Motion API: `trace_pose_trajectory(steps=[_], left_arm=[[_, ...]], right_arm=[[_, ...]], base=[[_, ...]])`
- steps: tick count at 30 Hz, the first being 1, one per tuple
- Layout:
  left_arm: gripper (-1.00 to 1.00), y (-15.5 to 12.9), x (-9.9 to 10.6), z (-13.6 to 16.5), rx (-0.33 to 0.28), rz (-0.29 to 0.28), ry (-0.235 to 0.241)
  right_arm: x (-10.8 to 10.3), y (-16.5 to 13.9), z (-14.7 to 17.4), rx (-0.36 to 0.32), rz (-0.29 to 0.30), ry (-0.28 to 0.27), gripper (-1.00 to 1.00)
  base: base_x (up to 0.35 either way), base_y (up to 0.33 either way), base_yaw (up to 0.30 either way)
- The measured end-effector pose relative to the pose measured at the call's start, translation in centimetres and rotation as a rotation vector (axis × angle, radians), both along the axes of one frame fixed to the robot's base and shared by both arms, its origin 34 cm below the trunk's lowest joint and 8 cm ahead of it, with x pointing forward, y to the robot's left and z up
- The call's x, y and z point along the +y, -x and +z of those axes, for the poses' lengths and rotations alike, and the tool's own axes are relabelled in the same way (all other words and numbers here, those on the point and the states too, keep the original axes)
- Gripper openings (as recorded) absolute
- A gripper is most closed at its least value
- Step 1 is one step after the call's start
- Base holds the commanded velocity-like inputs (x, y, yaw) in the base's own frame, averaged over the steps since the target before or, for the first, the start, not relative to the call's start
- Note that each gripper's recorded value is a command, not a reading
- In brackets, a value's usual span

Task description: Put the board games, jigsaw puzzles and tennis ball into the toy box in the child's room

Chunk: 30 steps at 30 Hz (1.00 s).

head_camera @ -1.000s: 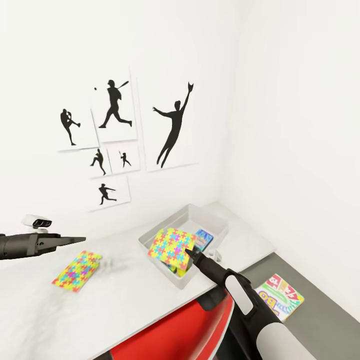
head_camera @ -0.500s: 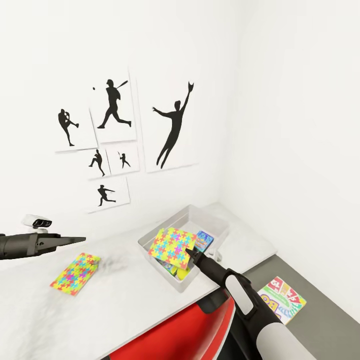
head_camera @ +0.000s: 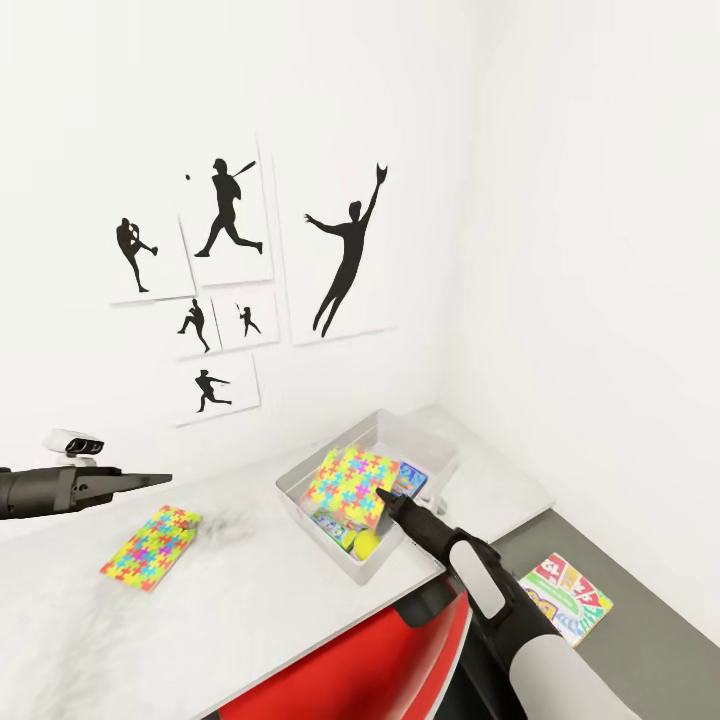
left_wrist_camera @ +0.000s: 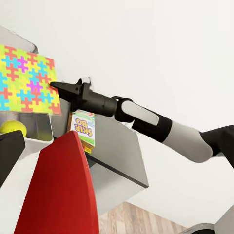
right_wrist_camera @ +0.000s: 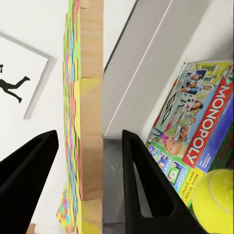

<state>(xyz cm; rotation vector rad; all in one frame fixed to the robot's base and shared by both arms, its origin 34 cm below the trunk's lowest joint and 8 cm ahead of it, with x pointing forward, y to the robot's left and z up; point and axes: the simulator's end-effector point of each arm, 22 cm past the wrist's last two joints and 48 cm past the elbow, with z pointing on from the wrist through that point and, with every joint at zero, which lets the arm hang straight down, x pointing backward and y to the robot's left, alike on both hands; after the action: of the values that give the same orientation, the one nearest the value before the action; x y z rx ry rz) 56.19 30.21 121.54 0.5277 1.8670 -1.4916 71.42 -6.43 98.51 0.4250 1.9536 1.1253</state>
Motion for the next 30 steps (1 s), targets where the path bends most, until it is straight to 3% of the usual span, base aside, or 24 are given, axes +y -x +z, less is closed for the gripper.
trace_pose_trajectory(steps=[6,26,30], left_arm=[[1.0,0.0,-0.1,0.0,-0.001,-0.001,0.001],[1.0,0.0,-0.1,0.0,-0.002,-0.001,0.001],[1.0,0.0,-0.1,0.0,-0.002,-0.001,0.001]], right_arm=[[-0.4,-2.9,1.8,0.036,-0.048,0.064,-1.0],[0.1,-3.3,2.5,0.054,-0.042,0.057,-1.0],[0.4,-4.4,3.4,0.083,-0.041,0.085,-1.0]], base=[[0.0,0.0,0.0],[0.0,0.0,0.0],[0.0,0.0,0.0]])
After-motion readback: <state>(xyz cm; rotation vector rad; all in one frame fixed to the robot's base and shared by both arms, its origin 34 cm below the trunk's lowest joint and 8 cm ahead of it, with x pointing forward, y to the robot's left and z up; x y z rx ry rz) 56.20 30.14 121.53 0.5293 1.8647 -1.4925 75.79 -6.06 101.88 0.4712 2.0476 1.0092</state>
